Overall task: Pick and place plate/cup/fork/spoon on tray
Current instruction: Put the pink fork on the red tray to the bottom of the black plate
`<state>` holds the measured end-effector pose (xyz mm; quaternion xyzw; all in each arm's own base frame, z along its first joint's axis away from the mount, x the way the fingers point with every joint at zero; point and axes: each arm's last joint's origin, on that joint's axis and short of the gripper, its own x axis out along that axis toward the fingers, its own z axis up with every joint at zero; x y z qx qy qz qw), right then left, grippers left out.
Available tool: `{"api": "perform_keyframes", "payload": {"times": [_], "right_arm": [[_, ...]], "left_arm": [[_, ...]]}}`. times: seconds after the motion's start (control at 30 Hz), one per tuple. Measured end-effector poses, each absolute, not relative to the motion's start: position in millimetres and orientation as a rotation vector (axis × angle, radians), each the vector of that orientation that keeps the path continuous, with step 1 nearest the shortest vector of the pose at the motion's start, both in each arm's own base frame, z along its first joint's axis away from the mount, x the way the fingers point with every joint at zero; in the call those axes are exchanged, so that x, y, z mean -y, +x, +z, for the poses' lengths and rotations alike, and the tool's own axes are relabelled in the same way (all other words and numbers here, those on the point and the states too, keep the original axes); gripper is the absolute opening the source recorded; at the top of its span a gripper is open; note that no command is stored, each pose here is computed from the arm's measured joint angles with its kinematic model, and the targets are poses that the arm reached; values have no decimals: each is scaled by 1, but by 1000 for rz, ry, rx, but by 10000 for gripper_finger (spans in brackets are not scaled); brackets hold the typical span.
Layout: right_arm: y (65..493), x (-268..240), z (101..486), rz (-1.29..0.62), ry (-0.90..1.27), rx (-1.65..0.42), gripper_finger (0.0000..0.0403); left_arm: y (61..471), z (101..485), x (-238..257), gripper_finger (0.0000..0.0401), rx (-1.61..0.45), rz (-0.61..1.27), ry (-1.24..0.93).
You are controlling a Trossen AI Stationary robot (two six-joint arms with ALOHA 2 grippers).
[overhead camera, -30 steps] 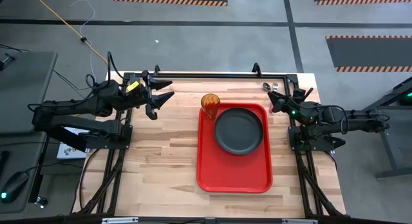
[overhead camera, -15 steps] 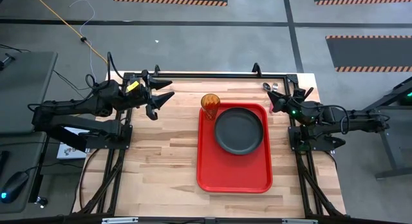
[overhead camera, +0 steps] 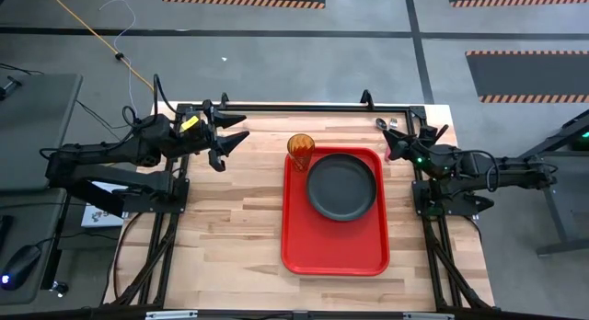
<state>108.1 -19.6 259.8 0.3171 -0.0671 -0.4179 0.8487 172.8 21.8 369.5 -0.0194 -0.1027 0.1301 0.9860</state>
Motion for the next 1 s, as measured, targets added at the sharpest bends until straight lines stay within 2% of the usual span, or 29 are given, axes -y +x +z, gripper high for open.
{"api": "perform_keyframes", "payload": {"times": [0.2,0.3,0.43,0.5,0.6,0.83,1.0], "right_arm": [[123,34,258,-1044,608,57,174],[131,49,260,-1123,634,-144,174],[131,72,244,-1342,771,-524,174],[131,83,233,-1443,866,-632,174],[135,97,215,-1483,944,-754,174],[141,124,176,-1526,966,-862,174],[145,143,163,-1573,963,-831,174]], "left_arm": [[173,370,-22,211,207,270,-40],[173,369,-23,211,208,297,-53],[172,369,-24,211,211,329,-65],[172,369,-24,211,211,333,-66],[172,369,-24,211,211,337,-66],[172,369,-24,211,214,335,-79],[172,369,-24,211,216,335,-91]]}}
